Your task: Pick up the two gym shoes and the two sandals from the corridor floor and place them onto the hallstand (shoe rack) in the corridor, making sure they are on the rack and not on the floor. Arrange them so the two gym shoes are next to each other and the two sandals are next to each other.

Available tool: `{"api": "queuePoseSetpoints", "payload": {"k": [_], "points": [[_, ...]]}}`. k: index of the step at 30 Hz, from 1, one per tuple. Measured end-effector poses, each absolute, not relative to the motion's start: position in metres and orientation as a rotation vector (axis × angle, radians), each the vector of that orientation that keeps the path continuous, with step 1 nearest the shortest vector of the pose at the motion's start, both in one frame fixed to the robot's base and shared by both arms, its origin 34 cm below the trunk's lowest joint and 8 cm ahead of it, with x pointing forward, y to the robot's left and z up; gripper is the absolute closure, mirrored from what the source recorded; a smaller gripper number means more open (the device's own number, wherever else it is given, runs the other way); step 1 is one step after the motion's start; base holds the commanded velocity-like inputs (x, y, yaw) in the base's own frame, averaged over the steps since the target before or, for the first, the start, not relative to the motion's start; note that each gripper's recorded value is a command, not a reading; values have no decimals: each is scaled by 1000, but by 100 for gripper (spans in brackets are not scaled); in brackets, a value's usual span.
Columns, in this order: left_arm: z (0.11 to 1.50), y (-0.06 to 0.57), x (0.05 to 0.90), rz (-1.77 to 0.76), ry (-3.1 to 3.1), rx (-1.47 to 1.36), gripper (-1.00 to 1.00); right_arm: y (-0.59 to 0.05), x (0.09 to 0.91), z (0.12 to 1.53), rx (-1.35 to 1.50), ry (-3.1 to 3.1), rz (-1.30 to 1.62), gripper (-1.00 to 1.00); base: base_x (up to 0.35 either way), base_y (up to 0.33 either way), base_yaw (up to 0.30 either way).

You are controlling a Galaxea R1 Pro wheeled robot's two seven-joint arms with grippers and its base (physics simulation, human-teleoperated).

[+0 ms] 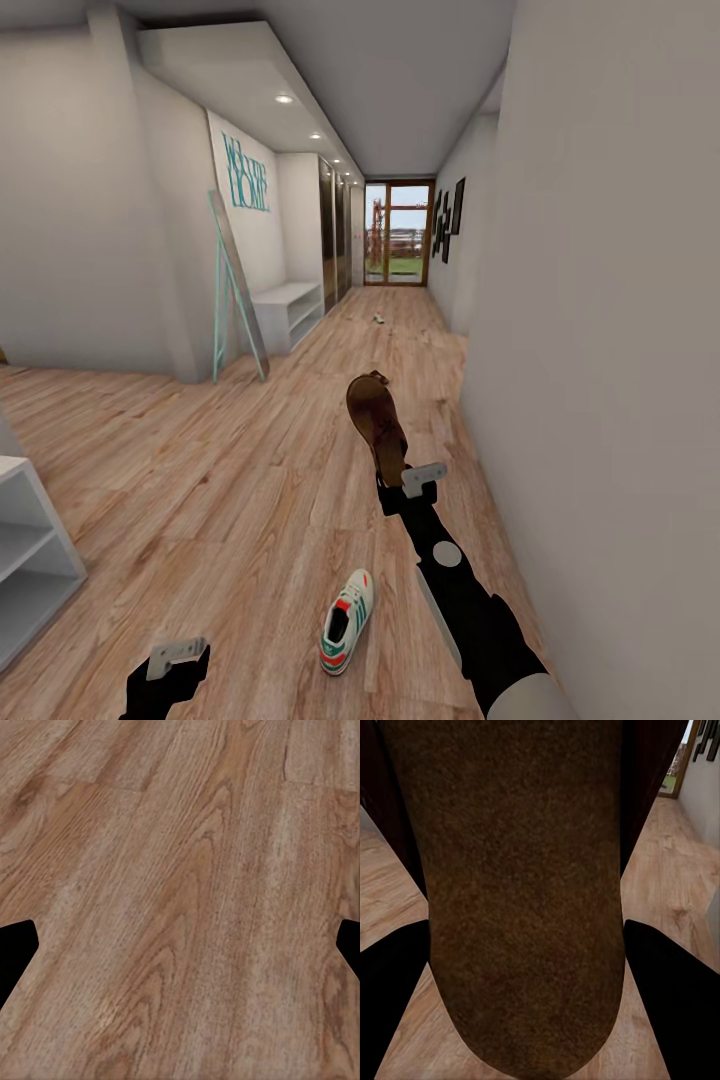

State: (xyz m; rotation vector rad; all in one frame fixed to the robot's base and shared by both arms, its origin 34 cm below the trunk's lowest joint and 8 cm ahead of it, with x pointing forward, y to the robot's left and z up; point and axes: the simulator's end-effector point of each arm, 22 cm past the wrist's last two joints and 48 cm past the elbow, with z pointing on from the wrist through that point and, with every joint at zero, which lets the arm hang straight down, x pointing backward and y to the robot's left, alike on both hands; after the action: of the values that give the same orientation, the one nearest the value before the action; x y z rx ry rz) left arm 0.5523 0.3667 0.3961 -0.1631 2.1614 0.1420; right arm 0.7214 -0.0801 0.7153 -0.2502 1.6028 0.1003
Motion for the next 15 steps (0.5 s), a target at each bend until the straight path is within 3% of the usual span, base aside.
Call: {"api": "queuePoseSetpoints", "payload": {"k": [15], "points": [[396,367,552,142,2163,-163,-100,-80,722,716,-250,1601,100,100,0,-52,0]]}}
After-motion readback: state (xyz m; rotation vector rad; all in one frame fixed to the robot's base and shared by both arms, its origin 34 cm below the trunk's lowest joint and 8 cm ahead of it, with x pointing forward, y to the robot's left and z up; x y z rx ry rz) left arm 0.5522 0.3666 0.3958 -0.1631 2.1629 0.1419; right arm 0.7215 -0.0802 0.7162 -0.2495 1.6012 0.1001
